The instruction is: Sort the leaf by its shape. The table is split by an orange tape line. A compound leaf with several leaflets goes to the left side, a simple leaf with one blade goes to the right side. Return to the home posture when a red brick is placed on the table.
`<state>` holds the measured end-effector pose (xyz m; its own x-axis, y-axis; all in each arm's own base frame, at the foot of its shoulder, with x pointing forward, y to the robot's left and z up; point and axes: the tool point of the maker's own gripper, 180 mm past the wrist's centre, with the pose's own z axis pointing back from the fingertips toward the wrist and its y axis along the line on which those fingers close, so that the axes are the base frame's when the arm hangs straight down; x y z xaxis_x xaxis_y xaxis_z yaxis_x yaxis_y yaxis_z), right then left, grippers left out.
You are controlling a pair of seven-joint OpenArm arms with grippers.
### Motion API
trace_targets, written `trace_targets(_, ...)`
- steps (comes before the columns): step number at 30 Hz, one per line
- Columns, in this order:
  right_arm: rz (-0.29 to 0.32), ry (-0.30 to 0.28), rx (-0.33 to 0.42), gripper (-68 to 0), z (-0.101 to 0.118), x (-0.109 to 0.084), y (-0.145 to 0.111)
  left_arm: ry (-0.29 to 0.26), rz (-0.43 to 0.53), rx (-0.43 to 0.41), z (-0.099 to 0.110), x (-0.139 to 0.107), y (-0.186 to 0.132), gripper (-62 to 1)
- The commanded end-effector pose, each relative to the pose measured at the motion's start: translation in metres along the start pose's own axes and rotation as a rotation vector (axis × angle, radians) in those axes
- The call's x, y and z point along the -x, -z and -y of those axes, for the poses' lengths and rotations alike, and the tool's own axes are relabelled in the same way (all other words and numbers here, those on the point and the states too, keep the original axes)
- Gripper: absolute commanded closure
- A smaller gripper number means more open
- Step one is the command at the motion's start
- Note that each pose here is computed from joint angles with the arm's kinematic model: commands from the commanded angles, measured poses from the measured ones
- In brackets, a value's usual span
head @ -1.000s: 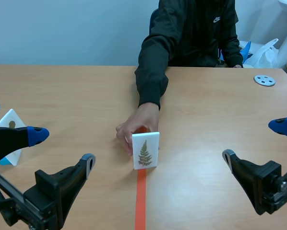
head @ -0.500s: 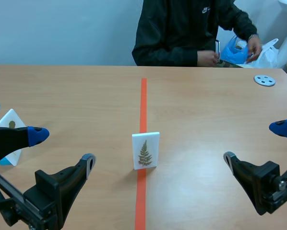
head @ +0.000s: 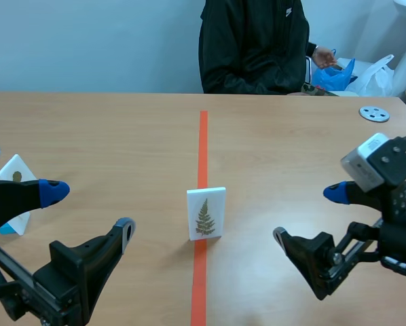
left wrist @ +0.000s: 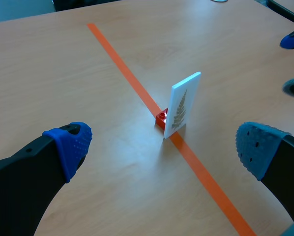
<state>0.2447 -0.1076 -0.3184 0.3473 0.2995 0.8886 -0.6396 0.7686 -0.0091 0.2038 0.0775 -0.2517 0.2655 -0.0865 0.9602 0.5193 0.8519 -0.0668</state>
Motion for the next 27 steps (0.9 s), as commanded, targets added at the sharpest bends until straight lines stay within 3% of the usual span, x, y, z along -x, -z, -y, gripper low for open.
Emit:
trace_targets(1, 0.059, -0.018, -0.013, -67.9, 0.003, -0.016, 0.007, -0.004, 0.023, 0.003, 0.000, -0.006, 0.000, -62.3)
trace_targets(9, 0.097, -0.085, -0.124, -67.9, -0.014, -0.016, 0.044, -0.004, 0.023, 0.003, 0.000, -0.006, 0.000, -62.3)
trace_targets(19, 0.110, -0.128, -0.210, -67.9, -0.041, -0.008, 0.091, -0.004, 0.023, 0.002, 0.000, -0.006, 0.000, -62.3)
trace_targets(27, 0.101, -0.195, -0.267, -67.9, -0.063, -0.008, 0.116, -0.003, 0.023, 0.002, 0.000, -0.006, 0.000, -62.3)
